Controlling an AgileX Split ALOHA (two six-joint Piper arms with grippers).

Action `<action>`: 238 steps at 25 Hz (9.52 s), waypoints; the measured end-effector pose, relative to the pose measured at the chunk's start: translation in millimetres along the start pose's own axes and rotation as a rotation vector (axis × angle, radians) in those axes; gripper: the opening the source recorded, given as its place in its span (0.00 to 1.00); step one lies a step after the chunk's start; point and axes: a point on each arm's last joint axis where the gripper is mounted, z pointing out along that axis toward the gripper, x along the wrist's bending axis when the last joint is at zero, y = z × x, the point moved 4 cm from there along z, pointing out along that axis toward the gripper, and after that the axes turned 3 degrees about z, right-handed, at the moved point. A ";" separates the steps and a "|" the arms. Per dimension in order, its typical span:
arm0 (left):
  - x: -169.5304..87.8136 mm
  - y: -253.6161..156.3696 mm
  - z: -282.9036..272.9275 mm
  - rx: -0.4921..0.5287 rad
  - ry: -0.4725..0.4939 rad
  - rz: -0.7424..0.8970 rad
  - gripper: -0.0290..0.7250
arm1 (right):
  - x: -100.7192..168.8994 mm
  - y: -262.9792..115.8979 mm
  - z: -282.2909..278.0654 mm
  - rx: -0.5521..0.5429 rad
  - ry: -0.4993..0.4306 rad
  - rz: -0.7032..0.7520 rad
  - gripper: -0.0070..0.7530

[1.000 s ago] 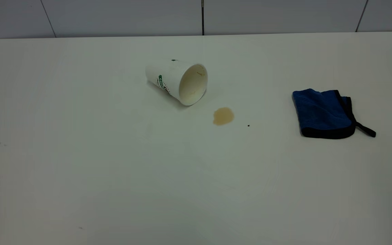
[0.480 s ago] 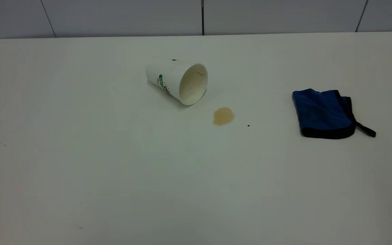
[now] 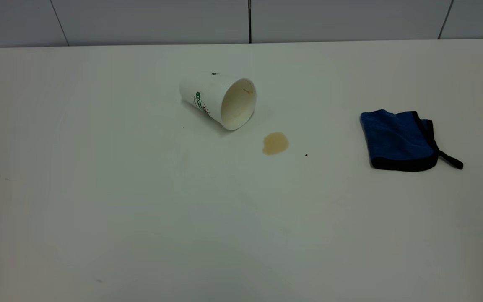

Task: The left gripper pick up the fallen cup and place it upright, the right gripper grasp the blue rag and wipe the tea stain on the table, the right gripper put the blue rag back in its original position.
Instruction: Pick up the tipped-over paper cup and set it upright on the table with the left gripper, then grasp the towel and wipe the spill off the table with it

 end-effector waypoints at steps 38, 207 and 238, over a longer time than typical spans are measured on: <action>-269.7 127.7 335.2 0.302 -0.251 0.669 0.80 | 0.1 0.0 0.0 0.000 0.001 0.000 0.71; -22.7 -26.7 34.8 0.429 -0.196 0.242 0.66 | 0.1 0.0 0.0 0.000 0.001 0.000 0.71; -3.8 -46.9 -17.0 -0.038 -0.015 0.021 0.66 | 0.1 0.0 0.0 0.000 0.001 0.000 0.71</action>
